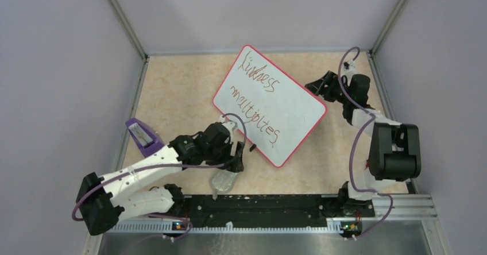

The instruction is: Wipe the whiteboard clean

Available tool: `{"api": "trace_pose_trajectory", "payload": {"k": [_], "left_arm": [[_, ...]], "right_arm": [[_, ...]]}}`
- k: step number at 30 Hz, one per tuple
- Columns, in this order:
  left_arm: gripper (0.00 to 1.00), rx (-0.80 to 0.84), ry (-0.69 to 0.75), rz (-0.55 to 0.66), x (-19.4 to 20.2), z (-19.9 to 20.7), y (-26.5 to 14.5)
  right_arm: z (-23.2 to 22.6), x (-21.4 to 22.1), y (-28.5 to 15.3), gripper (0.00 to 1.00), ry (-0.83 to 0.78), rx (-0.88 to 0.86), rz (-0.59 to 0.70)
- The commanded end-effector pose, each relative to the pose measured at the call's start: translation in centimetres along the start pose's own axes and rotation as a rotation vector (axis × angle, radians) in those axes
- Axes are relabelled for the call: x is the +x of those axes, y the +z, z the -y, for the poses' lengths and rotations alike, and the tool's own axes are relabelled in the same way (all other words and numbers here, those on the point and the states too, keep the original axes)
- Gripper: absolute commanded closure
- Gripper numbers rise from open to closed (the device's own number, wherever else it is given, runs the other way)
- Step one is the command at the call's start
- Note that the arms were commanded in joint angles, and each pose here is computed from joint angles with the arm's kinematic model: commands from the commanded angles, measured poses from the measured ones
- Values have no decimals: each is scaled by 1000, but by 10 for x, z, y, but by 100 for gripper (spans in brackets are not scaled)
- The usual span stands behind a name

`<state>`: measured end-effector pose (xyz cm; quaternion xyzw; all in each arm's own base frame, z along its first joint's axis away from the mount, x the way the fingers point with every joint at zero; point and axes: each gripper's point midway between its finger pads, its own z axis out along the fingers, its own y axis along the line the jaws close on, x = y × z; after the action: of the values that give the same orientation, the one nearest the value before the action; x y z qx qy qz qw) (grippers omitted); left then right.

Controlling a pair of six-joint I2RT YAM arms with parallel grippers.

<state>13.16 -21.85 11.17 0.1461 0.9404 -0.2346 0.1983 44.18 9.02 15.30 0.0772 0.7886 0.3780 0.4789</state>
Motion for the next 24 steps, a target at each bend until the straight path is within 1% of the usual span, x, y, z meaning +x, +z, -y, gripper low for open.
{"api": "trace_pose_trajectory", "payload": {"k": [1,3,6,9,12,14,15,17,19,24], "left_arm": [[11,-81,-27,-95,25,-14,8],[13,-132,-8,-126,31,-19,12],[13,-219,38,-135,31,-27,17],[16,-254,60,-150,30,-27,24],[19,-269,85,-163,30,-23,33],[19,-267,106,-174,31,-18,40],[17,-273,114,-181,32,-18,44],[15,-289,128,-196,32,-19,51],[15,-313,135,-209,33,-23,57],[19,-388,146,-236,38,-37,65]], "right_arm": [[-5,5,-24,23,-64,40,20],[-6,12,-36,23,-75,61,18],[-7,23,-51,22,-86,76,29],[-9,24,-60,21,-105,94,46],[-16,17,-64,21,-124,87,63],[-19,17,-65,21,-125,77,70],[-19,17,-65,21,-125,75,71],[-18,17,-65,21,-124,77,69],[-16,19,-64,21,-122,79,62],[-13,21,-62,21,-117,85,51]]}}
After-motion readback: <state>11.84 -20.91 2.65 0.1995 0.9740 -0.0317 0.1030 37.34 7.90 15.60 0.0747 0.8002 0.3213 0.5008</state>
